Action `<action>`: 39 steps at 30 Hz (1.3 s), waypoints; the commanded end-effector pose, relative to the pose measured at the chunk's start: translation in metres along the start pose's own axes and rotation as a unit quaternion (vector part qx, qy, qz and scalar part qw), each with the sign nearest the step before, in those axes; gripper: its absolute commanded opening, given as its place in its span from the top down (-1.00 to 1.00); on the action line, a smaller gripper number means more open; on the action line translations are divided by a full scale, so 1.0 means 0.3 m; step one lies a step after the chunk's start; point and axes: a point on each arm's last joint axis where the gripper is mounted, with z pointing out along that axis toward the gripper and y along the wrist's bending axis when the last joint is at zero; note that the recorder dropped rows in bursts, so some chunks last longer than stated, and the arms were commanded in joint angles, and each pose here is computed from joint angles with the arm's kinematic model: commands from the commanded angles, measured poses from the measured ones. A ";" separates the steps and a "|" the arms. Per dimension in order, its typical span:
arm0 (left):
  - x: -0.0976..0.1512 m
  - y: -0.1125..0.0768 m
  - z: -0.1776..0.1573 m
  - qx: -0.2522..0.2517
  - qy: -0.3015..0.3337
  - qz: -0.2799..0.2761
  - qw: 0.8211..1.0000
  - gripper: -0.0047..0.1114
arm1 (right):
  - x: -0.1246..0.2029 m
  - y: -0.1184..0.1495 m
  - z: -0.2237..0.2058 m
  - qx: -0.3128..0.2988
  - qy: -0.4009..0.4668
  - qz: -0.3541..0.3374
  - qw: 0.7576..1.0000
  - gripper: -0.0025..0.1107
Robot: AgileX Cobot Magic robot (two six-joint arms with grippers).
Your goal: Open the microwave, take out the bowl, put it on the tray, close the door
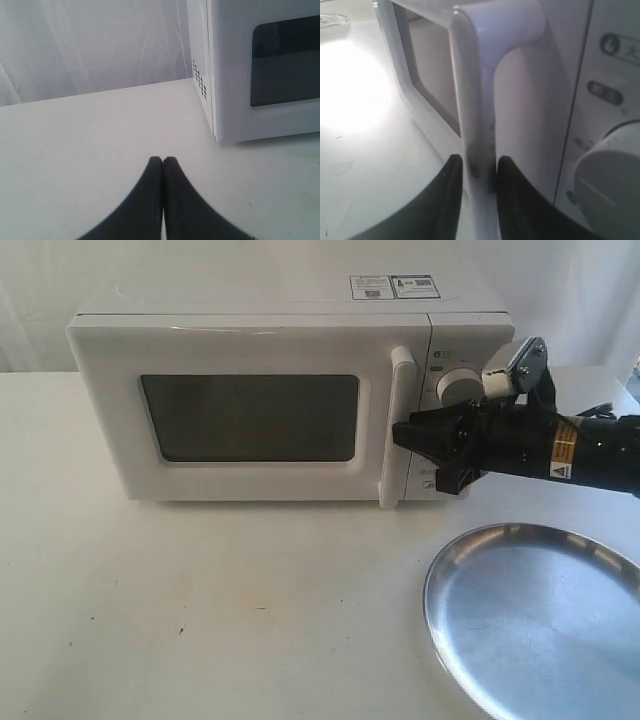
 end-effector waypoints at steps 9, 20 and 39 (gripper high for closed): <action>-0.005 0.000 -0.001 0.000 -0.005 -0.004 1.000 0.92 | -0.038 0.049 0.079 -0.013 -0.042 -0.069 0.997 0.96; -0.005 0.000 -0.001 0.000 -0.005 -0.004 1.000 0.92 | -0.030 0.121 0.070 -0.142 -0.033 -0.134 0.980 0.96; -0.005 0.000 -0.001 0.000 -0.005 -0.004 1.000 0.92 | -0.083 0.206 0.043 -0.211 0.000 -0.192 0.959 0.96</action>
